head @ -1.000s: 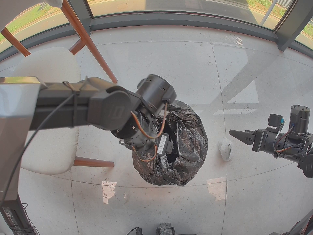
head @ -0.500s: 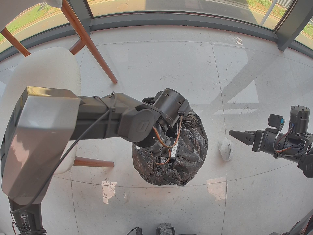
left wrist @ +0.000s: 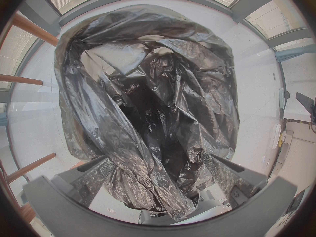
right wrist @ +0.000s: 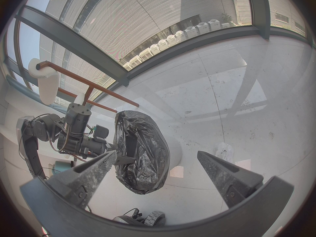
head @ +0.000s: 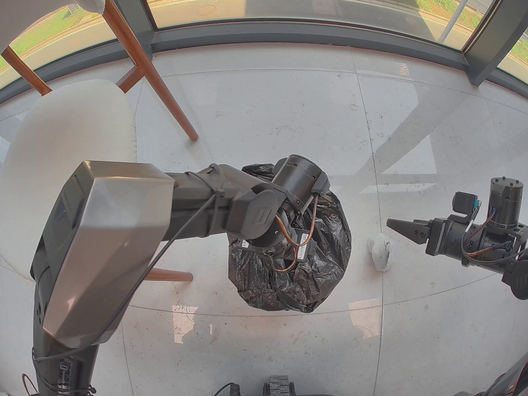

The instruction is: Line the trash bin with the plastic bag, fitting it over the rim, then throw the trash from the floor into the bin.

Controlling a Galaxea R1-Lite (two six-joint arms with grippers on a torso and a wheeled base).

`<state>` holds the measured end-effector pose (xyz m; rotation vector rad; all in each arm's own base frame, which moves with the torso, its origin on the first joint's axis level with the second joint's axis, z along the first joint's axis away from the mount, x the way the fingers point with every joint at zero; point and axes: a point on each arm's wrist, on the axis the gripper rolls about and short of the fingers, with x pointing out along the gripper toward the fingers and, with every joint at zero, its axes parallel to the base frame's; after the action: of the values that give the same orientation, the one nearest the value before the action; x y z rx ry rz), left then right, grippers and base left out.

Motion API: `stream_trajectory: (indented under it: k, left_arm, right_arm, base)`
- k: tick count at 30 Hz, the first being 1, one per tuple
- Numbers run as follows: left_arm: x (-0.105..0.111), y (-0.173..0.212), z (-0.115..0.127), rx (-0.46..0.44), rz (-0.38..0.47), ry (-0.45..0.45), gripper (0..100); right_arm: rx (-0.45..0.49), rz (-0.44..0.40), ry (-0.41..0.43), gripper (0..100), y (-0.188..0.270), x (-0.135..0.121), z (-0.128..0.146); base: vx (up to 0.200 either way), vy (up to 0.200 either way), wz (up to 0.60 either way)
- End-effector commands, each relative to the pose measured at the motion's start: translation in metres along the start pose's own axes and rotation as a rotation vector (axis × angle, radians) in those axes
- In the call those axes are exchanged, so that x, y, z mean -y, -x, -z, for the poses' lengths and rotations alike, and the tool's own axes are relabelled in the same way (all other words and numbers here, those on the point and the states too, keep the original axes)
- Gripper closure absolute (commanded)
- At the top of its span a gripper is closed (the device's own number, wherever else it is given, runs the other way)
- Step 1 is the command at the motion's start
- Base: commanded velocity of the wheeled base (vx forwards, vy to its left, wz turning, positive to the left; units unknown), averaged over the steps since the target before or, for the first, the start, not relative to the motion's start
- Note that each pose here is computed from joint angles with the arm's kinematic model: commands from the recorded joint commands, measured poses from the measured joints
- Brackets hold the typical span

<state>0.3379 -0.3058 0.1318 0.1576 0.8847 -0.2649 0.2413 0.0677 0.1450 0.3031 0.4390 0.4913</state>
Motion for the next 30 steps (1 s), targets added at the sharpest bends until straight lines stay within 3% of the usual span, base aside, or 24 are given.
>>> stream_trajectory:
  k: [1, 2, 18, 25, 30]
  left_arm:
    - [0.002, -0.015, 0.002, -0.014, -0.012, 0.000, 0]
    - [0.002, -0.015, 0.002, -0.013, -0.014, 0.000, 100]
    - [-0.009, -0.015, -0.008, 0.012, -0.023, 0.085, 100]
    - [-0.027, 0.039, -0.028, 0.092, -0.006, 0.122, 100]
    - [-0.061, 0.049, -0.029, 0.025, -0.071, 0.149, 100]
  right_arm:
    - [0.001, 0.000, -0.001, 0, 0.001, 0.000, 0.000]
    - [0.001, 0.000, -0.001, 0, 0.001, 0.000, 0.000]
    - [0.003, 0.001, 0.000, 0, 0.001, 0.000, 0.000]
    - [-0.007, 0.004, -0.004, 0, 0.002, 0.001, 0.003]
    - [-0.006, 0.009, -0.007, 0, 0.002, 0.002, 0.002]
  base:
    - [0.000, 0.000, 0.00]
    - [0.000, 0.000, 0.00]
    - [0.000, 0.000, 0.00]
    - [0.000, 0.000, 0.00]
    - [0.000, 0.000, 0.00]
